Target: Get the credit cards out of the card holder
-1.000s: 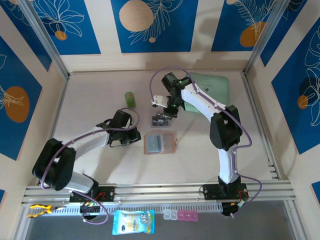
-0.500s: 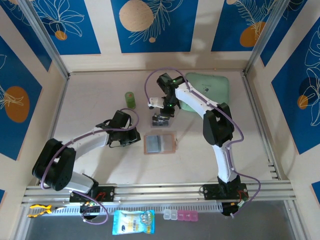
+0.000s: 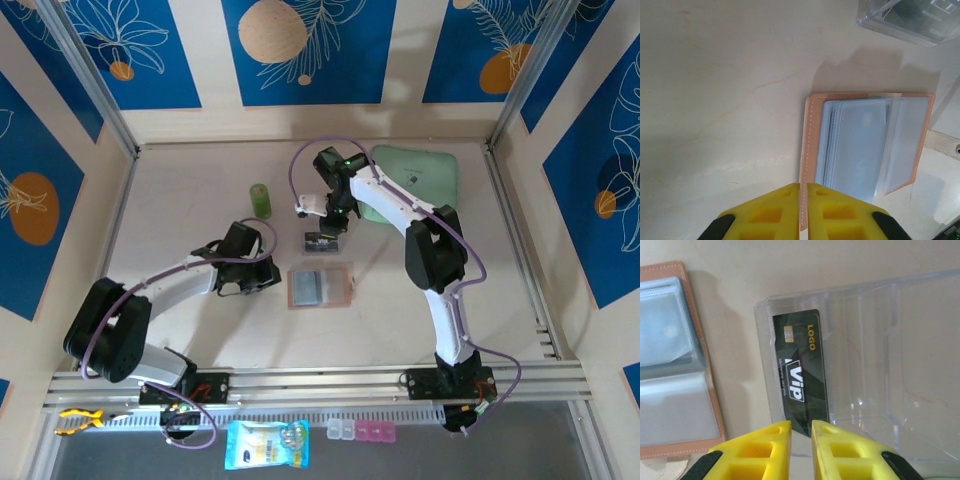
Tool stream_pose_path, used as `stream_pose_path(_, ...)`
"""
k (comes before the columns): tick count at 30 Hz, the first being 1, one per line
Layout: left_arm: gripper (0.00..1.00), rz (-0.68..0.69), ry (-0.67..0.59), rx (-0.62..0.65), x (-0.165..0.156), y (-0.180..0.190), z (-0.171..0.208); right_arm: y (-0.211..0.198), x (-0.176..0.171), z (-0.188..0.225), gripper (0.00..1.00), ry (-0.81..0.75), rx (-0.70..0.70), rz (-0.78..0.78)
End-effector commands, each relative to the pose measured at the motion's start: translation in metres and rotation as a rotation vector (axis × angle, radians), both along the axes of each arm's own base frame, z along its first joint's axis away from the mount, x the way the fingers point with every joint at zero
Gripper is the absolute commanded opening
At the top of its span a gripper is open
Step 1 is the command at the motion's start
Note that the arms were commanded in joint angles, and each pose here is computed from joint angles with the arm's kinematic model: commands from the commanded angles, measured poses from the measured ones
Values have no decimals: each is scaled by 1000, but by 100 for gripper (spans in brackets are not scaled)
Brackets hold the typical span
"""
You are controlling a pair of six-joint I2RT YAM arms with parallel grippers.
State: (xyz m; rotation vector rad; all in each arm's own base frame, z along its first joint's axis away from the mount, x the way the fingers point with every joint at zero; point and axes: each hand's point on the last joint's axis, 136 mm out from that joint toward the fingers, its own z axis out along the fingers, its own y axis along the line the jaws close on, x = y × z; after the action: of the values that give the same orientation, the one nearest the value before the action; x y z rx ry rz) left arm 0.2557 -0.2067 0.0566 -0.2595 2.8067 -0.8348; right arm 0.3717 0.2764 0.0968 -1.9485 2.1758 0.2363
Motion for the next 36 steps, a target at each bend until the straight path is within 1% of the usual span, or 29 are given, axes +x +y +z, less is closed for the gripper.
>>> stream_pose_path(1, 12, -42, -10, -32, 3, -9, 6, 3, -2, 31, 20, -29, 79, -86)
stream_pose_path(4, 11, -70, -11, -40, 3, -19, 7, 5, -6, 35, 19, -14, 125, -193)
stream_pose_path(7, 11, -91, -8, -43, 3, -28, 5, 9, -14, 41, 19, 28, 201, -336)
stream_pose_path(14, 8, -128, 18, -33, -2, -42, -6, 16, -43, 45, 18, 191, 383, -711)
stream_pose_path(18, 6, -120, 40, 0, -5, -38, -16, 21, -61, 43, 14, 298, 466, -885)
stream_pose_path(21, 6, -123, 60, 8, -7, -38, -22, 27, -75, 38, 11, 380, 487, -966)
stream_pose_path(24, 5, -129, 72, 11, -10, -39, -27, 30, -88, 31, 10, 462, 451, -1037)
stream_pose_path(27, 5, -130, 76, 23, -13, -38, -29, 35, -101, 20, 10, 556, 424, -1074)
stream_pose_path(28, 5, -130, 77, 26, -14, -37, -31, 37, -105, 17, 12, 581, 426, -1084)
stream_pose_path(30, 5, -129, 83, 33, -15, -35, -34, 41, -110, 12, 19, 643, 436, -1102)
stream_pose_path(34, 5, -124, 92, 40, -17, -33, -37, 49, -116, 3, 27, 728, 457, -1135)
stream_pose_path(35, 5, -123, 93, 44, -17, -32, -38, 50, -117, 1, 30, 740, 458, -1140)
stream_pose_path(36, 5, -124, 92, 47, -17, -32, -38, 51, -118, -3, 36, 750, 453, -1144)
